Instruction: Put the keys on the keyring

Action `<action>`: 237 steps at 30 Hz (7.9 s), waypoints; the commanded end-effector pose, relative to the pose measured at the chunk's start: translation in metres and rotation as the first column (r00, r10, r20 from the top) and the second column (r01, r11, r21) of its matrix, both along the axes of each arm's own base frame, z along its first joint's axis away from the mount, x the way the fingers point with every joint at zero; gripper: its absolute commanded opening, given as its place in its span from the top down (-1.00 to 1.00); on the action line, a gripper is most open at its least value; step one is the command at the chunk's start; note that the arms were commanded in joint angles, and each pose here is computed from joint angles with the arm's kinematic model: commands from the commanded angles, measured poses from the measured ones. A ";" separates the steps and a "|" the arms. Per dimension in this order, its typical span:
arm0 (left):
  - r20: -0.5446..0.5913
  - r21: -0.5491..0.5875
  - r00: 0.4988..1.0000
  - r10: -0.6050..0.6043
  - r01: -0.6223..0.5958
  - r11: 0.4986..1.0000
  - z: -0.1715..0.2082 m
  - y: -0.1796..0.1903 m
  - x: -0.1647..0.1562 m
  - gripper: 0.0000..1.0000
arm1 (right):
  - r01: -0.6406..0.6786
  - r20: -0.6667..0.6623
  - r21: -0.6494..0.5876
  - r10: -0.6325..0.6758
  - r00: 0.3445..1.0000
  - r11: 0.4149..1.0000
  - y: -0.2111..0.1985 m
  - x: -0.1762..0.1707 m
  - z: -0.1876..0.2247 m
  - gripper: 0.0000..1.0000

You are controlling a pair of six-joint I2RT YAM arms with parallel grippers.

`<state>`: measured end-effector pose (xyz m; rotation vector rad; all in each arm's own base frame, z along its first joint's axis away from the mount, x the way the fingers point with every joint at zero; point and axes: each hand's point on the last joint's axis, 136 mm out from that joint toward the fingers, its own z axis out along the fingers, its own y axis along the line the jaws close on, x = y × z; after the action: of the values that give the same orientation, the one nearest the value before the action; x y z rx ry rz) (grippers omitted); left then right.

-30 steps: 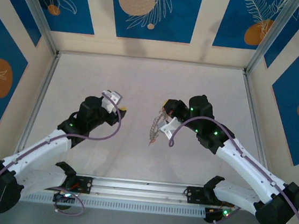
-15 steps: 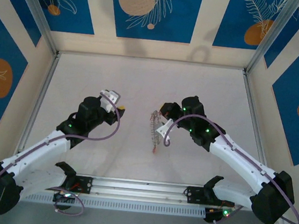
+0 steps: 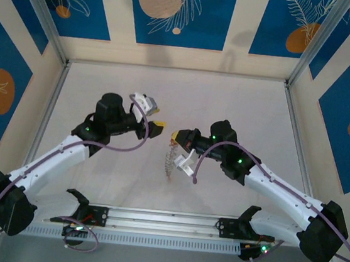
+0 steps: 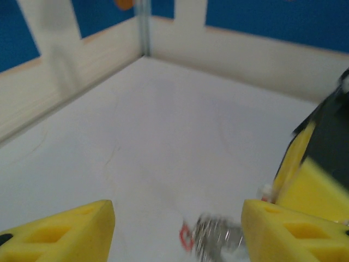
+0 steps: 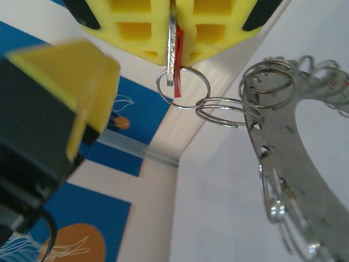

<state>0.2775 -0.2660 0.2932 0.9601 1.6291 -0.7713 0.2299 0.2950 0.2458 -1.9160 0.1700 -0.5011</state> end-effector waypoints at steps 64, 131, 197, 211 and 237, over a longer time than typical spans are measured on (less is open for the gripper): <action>-0.498 -0.333 0.765 -0.409 0.267 0.904 0.014 -0.022 -0.063 0.39 | -0.119 0.134 0.254 0.087 0.987 0.960 0.027 0.001 0.067 1.00; -0.086 -0.014 0.892 -0.443 0.444 0.896 -0.017 -0.037 -0.083 1.00 | 0.323 -0.860 0.273 0.381 -0.341 0.906 -0.013 -0.028 0.040 0.07; -0.271 0.280 0.519 0.811 -0.763 0.583 -0.097 0.154 0.049 -1.00 | 0.823 -0.959 0.137 0.283 -0.029 0.551 -0.035 0.108 -0.042 1.00; -0.298 0.293 0.539 0.787 -0.734 0.613 -0.104 0.148 0.047 -1.00 | 0.918 -0.932 0.010 0.337 -0.136 0.395 -0.079 0.179 -0.091 1.00; -0.328 0.330 0.372 0.868 -0.816 0.475 -0.155 0.181 0.021 -1.00 | 0.731 -0.566 -0.668 0.732 -0.378 -0.139 -0.232 0.237 -0.199 0.64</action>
<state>0.2931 -0.1004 0.1223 -0.0779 2.3705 -0.1906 0.4674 0.0693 0.0491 0.3973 2.3207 0.7614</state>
